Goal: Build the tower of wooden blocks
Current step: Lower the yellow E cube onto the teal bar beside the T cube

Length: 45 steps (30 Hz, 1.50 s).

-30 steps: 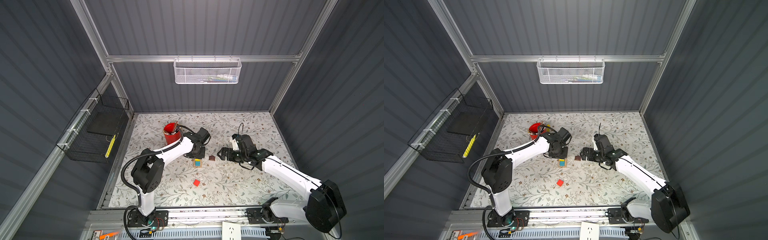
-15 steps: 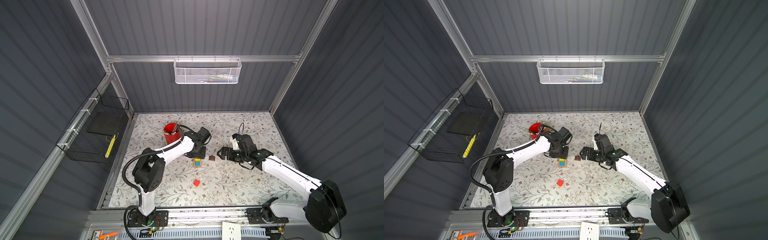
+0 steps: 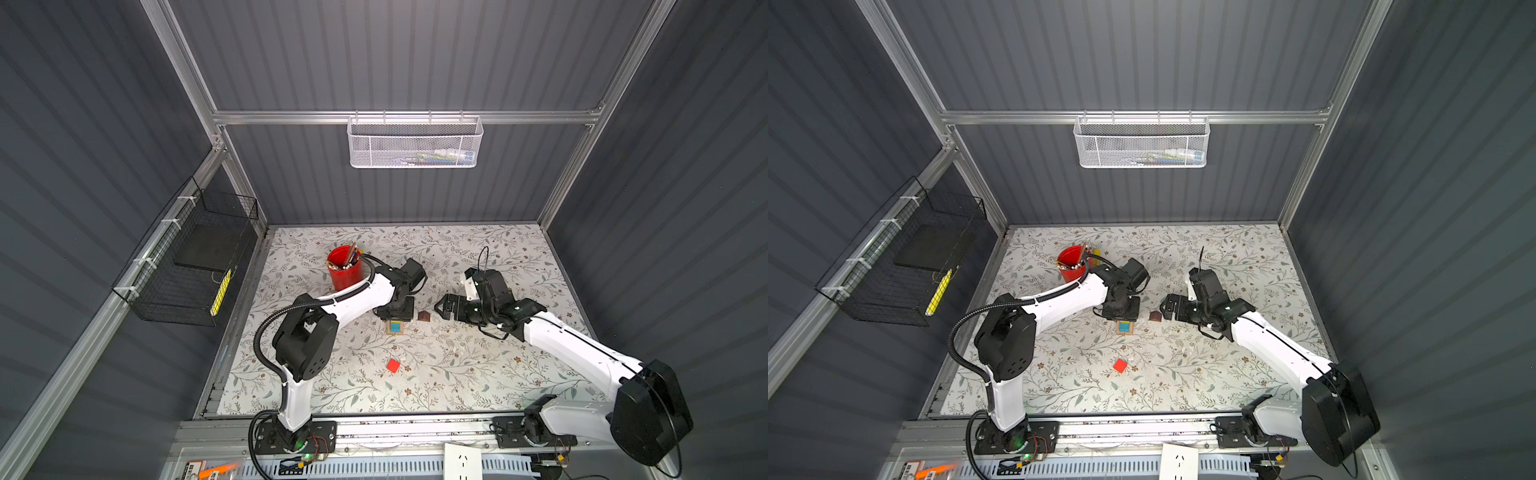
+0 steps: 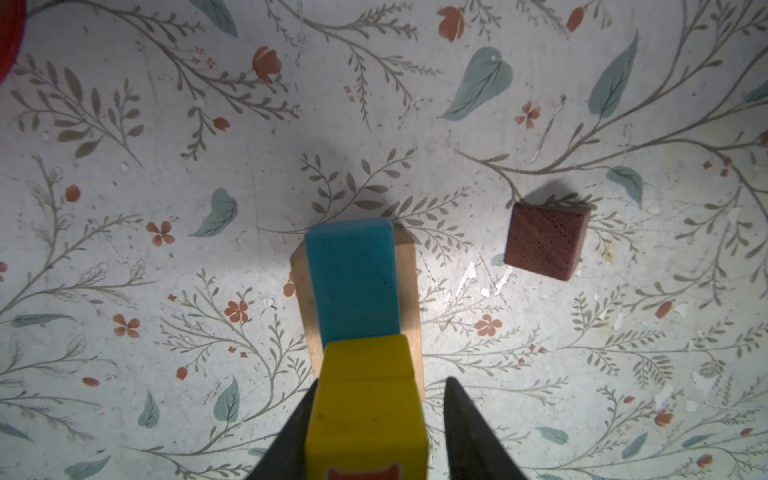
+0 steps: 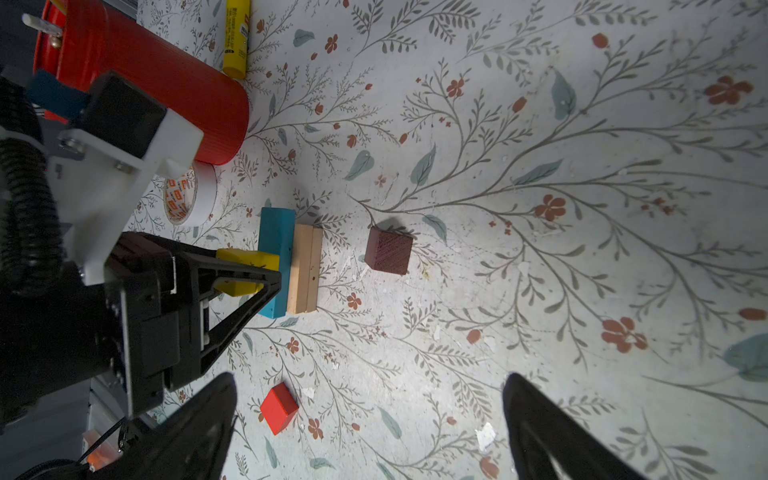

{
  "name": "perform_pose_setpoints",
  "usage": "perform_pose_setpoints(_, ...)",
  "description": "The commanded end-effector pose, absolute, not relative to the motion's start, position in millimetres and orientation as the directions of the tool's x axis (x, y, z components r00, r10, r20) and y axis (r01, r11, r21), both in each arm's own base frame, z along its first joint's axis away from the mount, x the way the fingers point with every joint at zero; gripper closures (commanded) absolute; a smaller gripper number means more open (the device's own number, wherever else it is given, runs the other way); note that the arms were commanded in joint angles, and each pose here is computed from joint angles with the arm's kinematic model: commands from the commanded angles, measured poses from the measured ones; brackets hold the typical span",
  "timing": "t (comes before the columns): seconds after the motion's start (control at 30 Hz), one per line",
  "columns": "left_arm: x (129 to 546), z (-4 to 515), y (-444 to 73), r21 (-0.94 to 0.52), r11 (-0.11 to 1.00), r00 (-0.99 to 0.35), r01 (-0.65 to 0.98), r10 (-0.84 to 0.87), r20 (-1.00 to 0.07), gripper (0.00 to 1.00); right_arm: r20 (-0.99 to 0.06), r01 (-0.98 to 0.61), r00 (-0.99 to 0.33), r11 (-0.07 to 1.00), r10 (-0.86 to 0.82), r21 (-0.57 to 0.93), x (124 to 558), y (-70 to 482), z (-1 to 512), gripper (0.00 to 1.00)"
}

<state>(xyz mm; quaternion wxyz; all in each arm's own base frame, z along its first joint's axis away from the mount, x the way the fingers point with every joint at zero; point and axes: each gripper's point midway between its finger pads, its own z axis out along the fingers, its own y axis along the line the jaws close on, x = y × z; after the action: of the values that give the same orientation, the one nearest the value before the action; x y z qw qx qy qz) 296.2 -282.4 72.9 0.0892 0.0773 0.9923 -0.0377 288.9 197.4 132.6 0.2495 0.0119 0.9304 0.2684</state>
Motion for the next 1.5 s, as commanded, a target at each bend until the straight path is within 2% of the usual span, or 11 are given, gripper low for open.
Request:
perform_pose_setpoints(0.0, 297.6, 75.3, -279.7, -0.032, 0.992, -0.977, 0.126, 0.118, -0.178, 0.56, -0.455, -0.107, -0.875, 0.853, 0.163, 0.512, 286.4, 194.9, 132.1, 0.01)
perform_pose_setpoints(1.0, 303.9, 67.4, -276.9, 0.016, 0.991, -0.974, 0.129, 0.130, -0.184, 0.66, -0.450, -0.092, -0.875, 0.849, 0.181, 0.521, 287.0, 190.8, 131.4, 0.01)
perform_pose_setpoints(1.27, 303.7, 70.1, -280.5, -0.005, 0.991, -0.974, 0.131, 0.128, -0.187, 0.59, -0.449, -0.093, -0.875, 0.847, 0.181, 0.523, 287.3, 191.1, 131.8, 0.01)
perform_pose_setpoints(1.47, 305.0, 78.3, -283.1, -0.024, 0.990, -0.971, 0.137, 0.129, -0.202, 0.49, -0.456, -0.109, -0.873, 0.845, 0.170, 0.523, 287.5, 192.5, 134.3, 0.01)
